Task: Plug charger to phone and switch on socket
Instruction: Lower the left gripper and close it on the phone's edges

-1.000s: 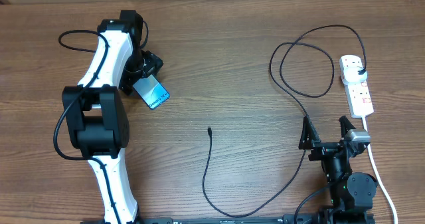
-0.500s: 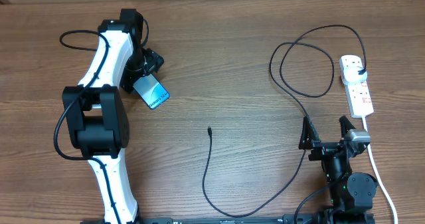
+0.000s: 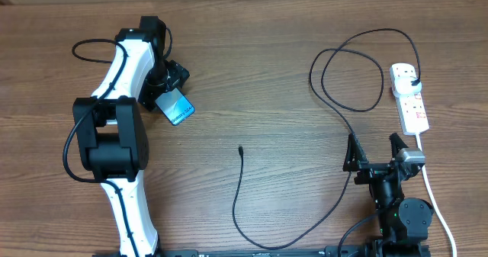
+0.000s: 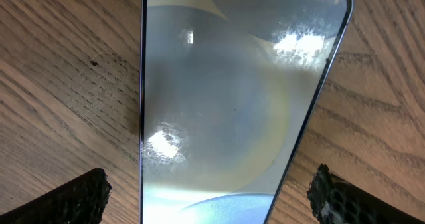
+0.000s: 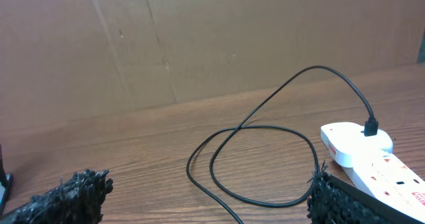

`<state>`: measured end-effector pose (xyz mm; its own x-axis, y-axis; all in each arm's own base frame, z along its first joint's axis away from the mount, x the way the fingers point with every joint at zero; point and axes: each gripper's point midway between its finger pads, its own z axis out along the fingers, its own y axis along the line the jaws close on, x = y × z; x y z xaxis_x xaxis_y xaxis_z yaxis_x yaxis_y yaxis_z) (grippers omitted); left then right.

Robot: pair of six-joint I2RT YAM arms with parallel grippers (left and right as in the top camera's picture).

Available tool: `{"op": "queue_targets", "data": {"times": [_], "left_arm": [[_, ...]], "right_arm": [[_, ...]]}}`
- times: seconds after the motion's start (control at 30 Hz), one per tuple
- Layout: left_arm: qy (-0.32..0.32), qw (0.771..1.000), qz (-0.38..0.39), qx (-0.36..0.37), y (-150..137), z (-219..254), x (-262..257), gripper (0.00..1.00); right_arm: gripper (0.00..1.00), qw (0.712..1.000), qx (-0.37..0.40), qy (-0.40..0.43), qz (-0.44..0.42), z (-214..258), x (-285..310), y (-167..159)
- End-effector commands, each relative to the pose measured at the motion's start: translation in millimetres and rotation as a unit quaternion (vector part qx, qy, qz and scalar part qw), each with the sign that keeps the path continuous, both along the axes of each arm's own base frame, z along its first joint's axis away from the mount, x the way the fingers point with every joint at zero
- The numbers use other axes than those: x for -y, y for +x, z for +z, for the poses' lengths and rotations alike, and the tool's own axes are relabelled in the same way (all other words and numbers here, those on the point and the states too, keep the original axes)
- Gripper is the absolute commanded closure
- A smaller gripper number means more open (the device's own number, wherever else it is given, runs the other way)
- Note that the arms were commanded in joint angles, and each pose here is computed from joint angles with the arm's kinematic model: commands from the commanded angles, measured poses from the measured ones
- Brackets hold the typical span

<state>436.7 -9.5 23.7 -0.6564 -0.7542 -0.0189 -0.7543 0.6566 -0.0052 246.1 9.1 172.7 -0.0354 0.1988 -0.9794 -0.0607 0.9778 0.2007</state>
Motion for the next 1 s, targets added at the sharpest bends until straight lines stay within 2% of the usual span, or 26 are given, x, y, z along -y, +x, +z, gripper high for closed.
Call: {"op": "queue_targets", "data": {"times": [0.0, 0.33, 0.97], "left_arm": [[-0.002, 1.0, -0.001, -0.016, -6, -11, 4, 0.0], [-0.005, 0.999, 0.007, -0.031, -20, -31, 5, 0.0], [-0.017, 1.0, 0.007, -0.012, -11, -33, 9, 0.0]], "right_arm": [[0.0, 1.0, 0.001, -0.002, 0.0, -2, 0, 0], [0.0, 1.0, 0.002, -0.002, 0.0, -2, 0, 0], [0.0, 1.0, 0.001, -0.002, 0.0, -2, 0, 0]]}}
